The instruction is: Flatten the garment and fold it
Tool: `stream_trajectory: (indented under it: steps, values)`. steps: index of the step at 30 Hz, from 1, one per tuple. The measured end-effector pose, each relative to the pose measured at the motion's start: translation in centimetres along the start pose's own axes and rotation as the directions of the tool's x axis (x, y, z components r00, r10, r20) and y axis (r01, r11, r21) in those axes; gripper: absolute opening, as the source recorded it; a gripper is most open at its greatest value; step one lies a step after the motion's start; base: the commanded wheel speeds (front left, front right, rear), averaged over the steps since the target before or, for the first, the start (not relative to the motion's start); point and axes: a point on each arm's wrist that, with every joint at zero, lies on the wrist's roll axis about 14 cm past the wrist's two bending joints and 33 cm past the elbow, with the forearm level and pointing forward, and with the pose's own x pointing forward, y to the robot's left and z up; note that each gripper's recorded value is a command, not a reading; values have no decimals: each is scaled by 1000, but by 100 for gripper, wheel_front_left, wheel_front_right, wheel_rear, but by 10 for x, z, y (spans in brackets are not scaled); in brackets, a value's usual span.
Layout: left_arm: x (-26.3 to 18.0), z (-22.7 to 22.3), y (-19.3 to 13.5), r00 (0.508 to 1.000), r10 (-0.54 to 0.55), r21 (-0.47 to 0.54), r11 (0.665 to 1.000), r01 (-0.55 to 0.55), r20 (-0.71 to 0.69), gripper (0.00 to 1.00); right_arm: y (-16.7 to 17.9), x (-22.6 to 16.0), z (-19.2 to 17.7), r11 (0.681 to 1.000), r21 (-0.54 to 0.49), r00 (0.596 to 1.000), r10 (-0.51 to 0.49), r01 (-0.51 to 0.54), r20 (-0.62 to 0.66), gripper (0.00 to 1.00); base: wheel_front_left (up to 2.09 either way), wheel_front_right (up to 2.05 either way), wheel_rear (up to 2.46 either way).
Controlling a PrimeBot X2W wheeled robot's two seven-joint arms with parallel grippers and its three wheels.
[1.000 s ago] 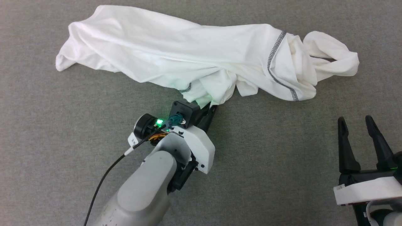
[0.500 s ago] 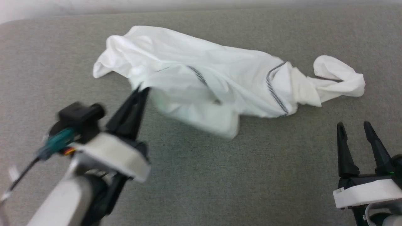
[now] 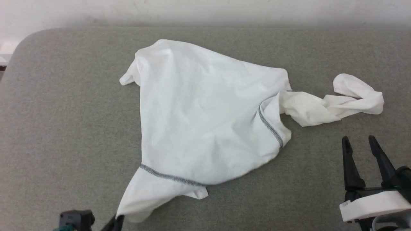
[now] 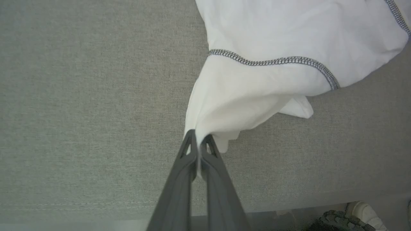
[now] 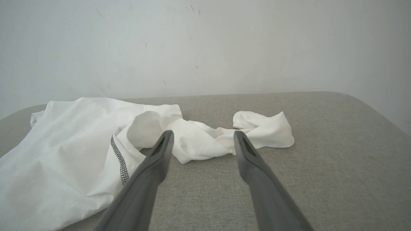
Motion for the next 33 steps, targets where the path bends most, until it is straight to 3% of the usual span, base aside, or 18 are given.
stream_trajectory:
  steps: [3, 4, 5, 6, 7, 8, 9, 15, 17, 22, 24, 27, 33]
  values:
    - [5, -24, 4, 1000, 14, -60, 998, -16, -27, 0, 3, 1, -2, 1000, -1, 1000, 10, -10, -13, 100, 0, 0, 0]
    - [8, -24, 2, 1000, 9, -95, 995, -9, -7, 4, 5, 2, -3, 1000, 0, 1000, 15, -15, -19, 100, 0, 0, 0]
    - [11, -19, -1, 1000, 2, -118, 993, 2, 30, 37, 5, 2, -3, 1000, 0, 1000, 16, -16, -19, 100, 0, 0, 0]
    - [14, -11, -4, 997, -5, -125, 992, 14, 78, 47, 6, 2, -3, 1000, 0, 1000, 19, -19, -22, 100, 0, 0, 0]
    - [17, -1, -5, 992, -9, -130, 991, 25, 123, 48, 6, 2, -3, 1000, -1, 1000, 19, -19, -23, 100, 0, 0, 0]
    - [19, 8, -6, 986, -14, -132, 991, 36, 163, 61, 7, 3, -3, 1000, -1, 1000, 21, -21, -22, 100, 0, 0, 0]
    - [20, 18, -8, 979, -18, -130, 990, 45, 203, 100, 8, 3, -2, 1000, -1, 1000, 24, -24, -21, 100, 0, 0, 0]
    - [19, 56, -16, 945, -55, -111, 989, 96, 322, 100, 14, 0, 3, 999, 2, 999, 42, -42, -12, 100, 0, 0, 0]
    - [15, 81, -14, 911, -46, -111, 989, 100, 409, 100, 12, -1, 5, 999, 1, 999, 36, -36, -7, 100, 0, 0, 0]
    - [-15, 151, 7, 701, 75, -139, 990, 34, 709, 100, 4, -5, 8, 1000, -3, 1000, 11, -11, 4, 100, 0, 0, 0]
    - [-19, 158, 8, 654, 83, -123, 992, 16, 752, 100, 2, -6, 7, 1000, -3, 1000, 5, -5, 0, 100, 0, 0, 0]
    - [-18, 159, 4, 629, 92, -118, 993, -1, 772, 100, 0, -9, 4, 1000, -2, 1000, -4, 4, -10, 100, 0, 0, 0]
    - [-11, 151, 2, 626, 121, -128, 991, -34, 771, 100, -1, -8, 1, 1000, -7, 1000, -5, 5, -21, 100, 0, 0, 0]
